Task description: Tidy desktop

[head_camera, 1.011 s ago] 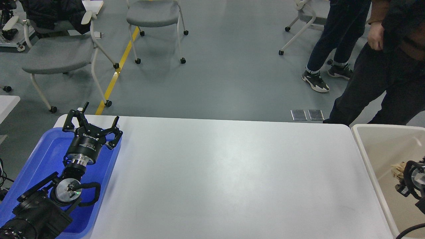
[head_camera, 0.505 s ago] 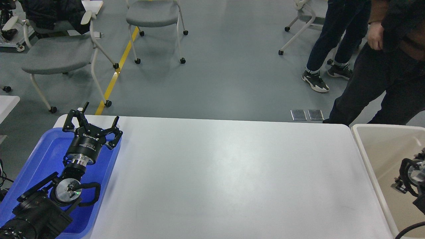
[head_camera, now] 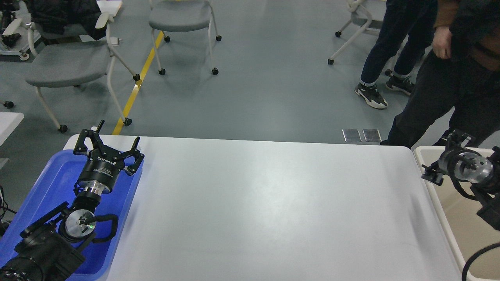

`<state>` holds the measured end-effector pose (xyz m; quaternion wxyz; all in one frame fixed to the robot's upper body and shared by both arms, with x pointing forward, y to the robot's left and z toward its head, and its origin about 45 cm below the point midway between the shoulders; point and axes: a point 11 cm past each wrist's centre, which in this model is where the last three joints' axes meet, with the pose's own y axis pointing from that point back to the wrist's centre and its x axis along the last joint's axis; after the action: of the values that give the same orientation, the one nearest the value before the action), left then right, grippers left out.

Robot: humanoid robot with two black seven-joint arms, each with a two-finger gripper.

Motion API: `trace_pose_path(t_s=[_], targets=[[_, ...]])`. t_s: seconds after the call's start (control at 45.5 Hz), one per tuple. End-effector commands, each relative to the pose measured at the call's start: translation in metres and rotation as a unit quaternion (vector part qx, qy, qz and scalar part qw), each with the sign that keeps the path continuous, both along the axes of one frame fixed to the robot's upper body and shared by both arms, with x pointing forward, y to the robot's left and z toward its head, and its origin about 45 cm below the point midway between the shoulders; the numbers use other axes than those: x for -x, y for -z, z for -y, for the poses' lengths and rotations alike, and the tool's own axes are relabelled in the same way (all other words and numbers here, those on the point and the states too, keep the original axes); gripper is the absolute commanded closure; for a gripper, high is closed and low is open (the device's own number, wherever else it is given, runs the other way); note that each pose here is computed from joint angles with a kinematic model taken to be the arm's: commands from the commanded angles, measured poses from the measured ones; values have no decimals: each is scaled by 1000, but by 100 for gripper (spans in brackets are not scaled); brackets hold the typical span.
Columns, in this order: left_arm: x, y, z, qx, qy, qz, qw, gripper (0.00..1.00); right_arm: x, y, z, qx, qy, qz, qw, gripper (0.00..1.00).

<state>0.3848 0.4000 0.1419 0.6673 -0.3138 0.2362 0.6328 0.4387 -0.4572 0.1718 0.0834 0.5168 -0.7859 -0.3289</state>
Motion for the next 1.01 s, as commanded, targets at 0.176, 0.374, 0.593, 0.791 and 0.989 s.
trace_pose_path(t_s=[0.176,0.374,0.593,0.791,0.989], targets=[[0,0,0,0,0,0,1000,0,-52,-74,-128,-193,-158,179,952,0],[0,0,0,0,-1,0,1000,0,-54,-82,-204,-292,-246,247,890,0],[0,0,0,0,0,0,1000,0,-35,-36,-240,-338,-246,238,877,0],[0,0,0,-1,0,-1,1000,0,-3,20,-253,-374,-239,213,870,0],[0,0,0,0,0,0,1000,0,16,46,-249,-384,-228,197,873,0]])
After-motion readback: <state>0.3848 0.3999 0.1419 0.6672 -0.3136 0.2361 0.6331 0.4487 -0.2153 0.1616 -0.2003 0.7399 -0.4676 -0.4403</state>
